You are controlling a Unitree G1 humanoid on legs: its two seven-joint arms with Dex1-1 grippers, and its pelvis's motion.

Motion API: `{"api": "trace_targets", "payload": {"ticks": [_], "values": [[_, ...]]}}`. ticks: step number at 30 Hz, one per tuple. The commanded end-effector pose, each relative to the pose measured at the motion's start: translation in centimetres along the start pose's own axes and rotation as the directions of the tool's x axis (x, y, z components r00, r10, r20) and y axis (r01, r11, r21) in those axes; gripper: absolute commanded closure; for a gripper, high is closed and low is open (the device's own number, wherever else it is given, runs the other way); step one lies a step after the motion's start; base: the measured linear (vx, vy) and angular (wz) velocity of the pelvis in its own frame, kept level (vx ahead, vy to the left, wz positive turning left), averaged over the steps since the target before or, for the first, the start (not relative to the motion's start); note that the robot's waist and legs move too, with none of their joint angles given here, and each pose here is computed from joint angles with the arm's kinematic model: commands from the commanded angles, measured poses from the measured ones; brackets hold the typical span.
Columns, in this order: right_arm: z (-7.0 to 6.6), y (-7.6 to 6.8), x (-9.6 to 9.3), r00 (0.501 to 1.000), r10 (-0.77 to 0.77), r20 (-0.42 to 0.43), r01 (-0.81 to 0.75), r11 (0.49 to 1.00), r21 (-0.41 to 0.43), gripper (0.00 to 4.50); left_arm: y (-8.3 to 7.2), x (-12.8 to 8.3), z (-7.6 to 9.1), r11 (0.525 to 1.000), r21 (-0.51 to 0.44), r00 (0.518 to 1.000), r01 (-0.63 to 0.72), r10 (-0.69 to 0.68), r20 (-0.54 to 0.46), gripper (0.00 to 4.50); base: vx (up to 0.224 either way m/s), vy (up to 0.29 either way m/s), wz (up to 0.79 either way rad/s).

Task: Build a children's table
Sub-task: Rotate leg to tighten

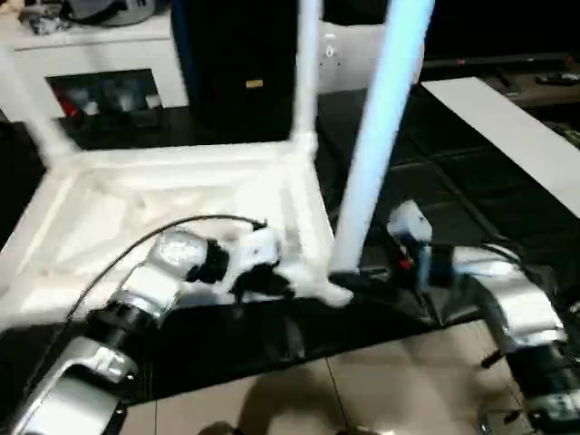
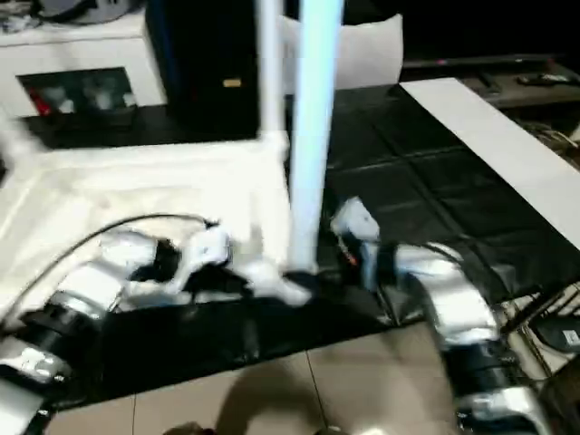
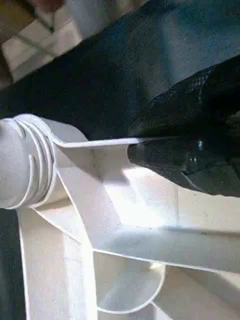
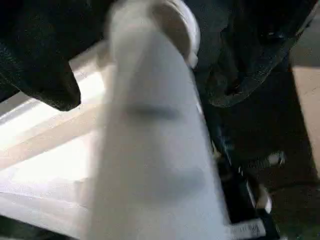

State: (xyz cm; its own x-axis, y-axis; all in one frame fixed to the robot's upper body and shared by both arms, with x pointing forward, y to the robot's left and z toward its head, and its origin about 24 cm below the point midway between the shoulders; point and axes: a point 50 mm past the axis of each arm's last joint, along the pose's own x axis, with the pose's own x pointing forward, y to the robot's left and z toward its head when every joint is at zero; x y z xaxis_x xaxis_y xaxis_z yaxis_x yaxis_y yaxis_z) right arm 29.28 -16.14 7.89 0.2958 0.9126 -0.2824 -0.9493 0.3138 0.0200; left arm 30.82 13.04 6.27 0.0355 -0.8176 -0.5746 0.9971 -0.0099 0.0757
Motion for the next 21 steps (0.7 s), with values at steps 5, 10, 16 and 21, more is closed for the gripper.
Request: {"api": "trace_targets", "payload": {"ticks": [5, 10, 16, 21], "values": [[0.2, 0.4, 0.4, 0.986, 0.168, -0.015, -0.168, 0.986, -0.010, 0.63, -0.2, -0.2, 0.9, 0.982, 0.128, 0.990, 0.139, -0.133, -0.054, 4.50, 0.000, 0.000, 0.00], [0.3, 0.9, 0.6, 0.970, 0.243, -0.015, -0.243, 0.970, -0.010, 1.02, -0.2, -0.4, 0.8, 0.978, 0.137, 0.987, 0.159, -0.153, -0.050, 4.50, 0.000, 0.000, 0.00], [0.1, 1.1, 1.0, 0.956, 0.292, -0.027, -0.292, 0.956, 0.005, 1.54, -0.1, -0.7, 0.6, 0.977, 0.143, 0.987, 0.159, -0.153, -0.049, 4.50, 0.000, 0.000, 0.00], [-0.2, 1.4, 1.1, 0.947, 0.320, -0.040, -0.319, 0.947, 0.019, 1.88, -0.2, -0.7, 0.6, 0.977, 0.141, 0.987, 0.162, -0.157, -0.044, 4.50, 0.000, 0.000, 0.00]]}}
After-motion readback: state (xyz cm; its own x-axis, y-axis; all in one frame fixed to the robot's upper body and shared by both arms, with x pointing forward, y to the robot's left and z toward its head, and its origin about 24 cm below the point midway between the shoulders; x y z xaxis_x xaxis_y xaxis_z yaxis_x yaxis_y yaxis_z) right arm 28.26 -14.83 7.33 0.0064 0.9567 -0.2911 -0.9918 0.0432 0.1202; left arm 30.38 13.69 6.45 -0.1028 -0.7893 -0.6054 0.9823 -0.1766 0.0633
